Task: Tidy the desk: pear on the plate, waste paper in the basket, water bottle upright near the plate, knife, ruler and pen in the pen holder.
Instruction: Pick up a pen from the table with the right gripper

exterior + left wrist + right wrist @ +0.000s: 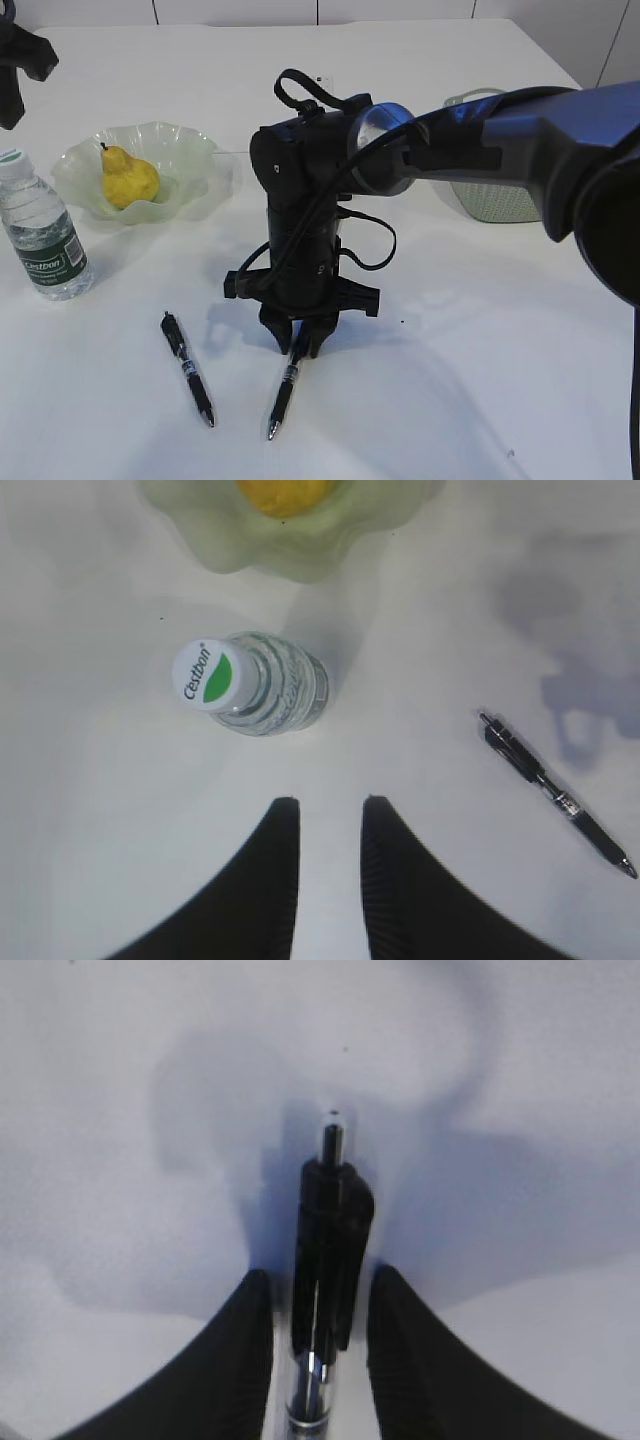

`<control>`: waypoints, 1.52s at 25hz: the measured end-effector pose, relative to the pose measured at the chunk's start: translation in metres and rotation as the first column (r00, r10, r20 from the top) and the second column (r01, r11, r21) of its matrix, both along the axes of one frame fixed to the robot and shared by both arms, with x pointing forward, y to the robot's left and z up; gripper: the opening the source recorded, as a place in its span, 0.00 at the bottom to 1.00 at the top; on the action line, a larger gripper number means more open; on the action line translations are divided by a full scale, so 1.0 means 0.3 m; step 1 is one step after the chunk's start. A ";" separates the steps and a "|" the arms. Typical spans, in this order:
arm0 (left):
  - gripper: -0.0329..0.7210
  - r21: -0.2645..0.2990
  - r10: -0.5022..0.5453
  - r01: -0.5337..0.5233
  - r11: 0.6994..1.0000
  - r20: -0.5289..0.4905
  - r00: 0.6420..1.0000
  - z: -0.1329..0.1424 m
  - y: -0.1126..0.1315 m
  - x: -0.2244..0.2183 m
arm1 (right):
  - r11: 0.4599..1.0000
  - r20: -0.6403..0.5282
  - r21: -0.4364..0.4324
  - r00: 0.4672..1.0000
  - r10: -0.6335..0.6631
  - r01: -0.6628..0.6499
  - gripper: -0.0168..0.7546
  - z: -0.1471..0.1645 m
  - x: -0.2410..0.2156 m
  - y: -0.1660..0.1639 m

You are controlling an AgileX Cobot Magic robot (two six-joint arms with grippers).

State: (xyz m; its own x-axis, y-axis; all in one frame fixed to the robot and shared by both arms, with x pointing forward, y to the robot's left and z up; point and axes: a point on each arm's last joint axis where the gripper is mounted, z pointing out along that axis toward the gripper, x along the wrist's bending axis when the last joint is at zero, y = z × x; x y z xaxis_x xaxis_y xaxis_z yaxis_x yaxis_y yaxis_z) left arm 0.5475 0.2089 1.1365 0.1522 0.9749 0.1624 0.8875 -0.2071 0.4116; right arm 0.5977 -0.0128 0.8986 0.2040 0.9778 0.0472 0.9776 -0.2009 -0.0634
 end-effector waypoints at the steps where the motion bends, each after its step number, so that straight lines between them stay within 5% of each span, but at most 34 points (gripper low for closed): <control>1: 0.23 0.000 0.000 0.000 1.000 0.000 1.000 0.000 0.000 0.000 | 1.000 0.000 0.000 1.000 0.000 0.000 0.37 0.000 0.000 0.000; 6: 0.23 0.000 0.000 0.000 1.000 0.000 1.000 0.000 0.000 0.000 | 1.000 0.003 -0.003 1.000 0.002 -0.002 0.23 0.000 0.001 -0.001; 22: 0.23 0.000 0.000 0.000 1.000 0.000 1.000 0.000 0.000 0.000 | 0.986 0.109 -0.063 0.981 0.161 -0.155 0.22 0.096 0.057 0.002; 31: 0.23 0.000 0.000 0.000 1.000 0.000 1.000 0.000 0.000 0.000 | 0.959 0.248 -0.078 0.926 0.284 -0.273 0.22 0.218 0.112 0.022; 38: 0.23 0.000 0.000 0.000 1.000 0.000 1.000 0.000 0.000 0.000 | 0.885 0.314 -0.130 0.829 0.464 -0.446 0.22 0.340 0.101 0.003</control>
